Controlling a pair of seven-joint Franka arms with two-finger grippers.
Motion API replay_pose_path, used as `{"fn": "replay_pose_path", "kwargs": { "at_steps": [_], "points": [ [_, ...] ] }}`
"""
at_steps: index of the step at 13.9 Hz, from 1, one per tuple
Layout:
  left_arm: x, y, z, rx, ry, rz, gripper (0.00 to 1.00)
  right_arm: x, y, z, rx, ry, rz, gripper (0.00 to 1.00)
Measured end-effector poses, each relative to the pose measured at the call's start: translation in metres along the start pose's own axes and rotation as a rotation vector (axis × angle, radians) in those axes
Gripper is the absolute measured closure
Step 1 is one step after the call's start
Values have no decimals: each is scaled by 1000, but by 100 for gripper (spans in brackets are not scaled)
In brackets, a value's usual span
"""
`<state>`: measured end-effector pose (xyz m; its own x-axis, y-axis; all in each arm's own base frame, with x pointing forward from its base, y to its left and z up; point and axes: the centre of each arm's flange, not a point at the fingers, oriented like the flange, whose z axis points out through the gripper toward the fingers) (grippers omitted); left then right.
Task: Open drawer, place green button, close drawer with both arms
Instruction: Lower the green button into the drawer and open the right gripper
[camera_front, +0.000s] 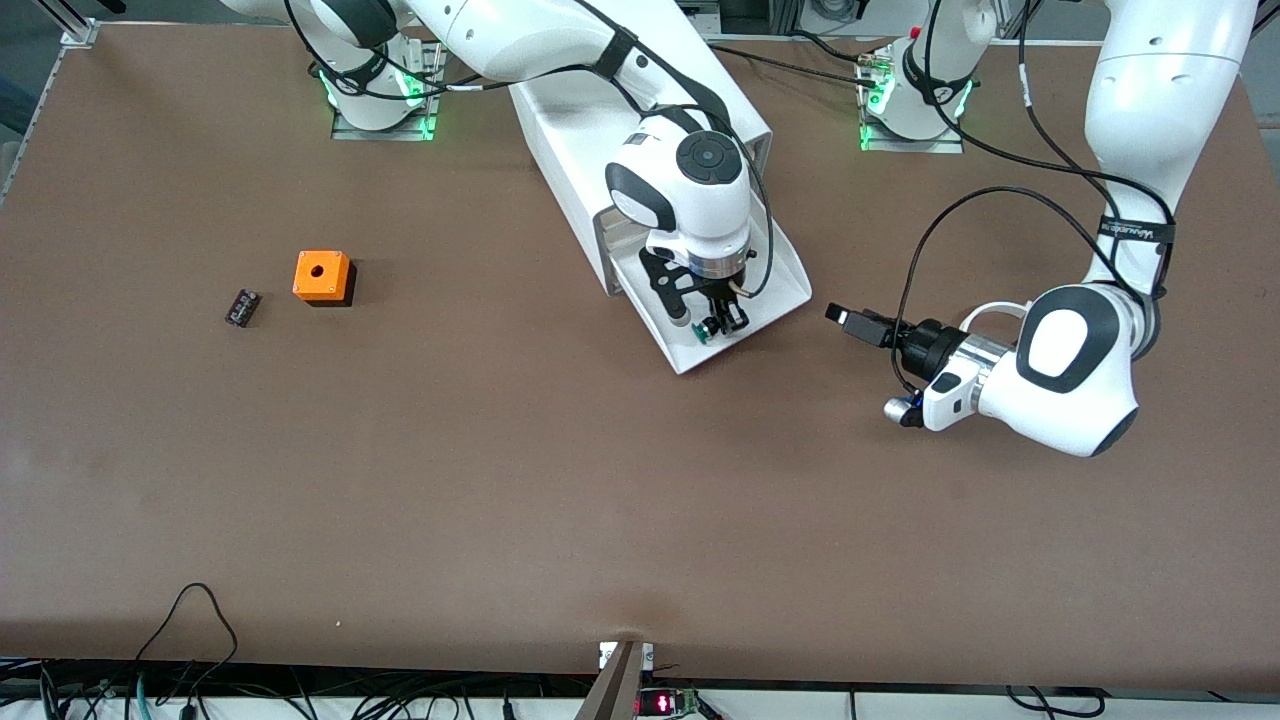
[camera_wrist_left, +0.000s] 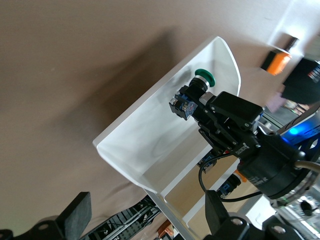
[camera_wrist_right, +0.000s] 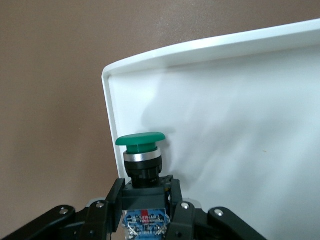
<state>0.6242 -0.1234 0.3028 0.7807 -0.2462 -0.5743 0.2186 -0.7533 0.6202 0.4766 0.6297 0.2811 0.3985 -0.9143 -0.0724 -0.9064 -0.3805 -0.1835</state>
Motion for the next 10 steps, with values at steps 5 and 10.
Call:
{"fn": "replay_pose_path", "kwargs": {
  "at_steps": [5,10],
  "points": [
    [-30,61,-20,251,71,-131,0,0,-2,-2,8,-3,11,23],
    [-49,93,-34,569,182,-119,0,49,-44,-43,93,16,48,0]
  ]
}}
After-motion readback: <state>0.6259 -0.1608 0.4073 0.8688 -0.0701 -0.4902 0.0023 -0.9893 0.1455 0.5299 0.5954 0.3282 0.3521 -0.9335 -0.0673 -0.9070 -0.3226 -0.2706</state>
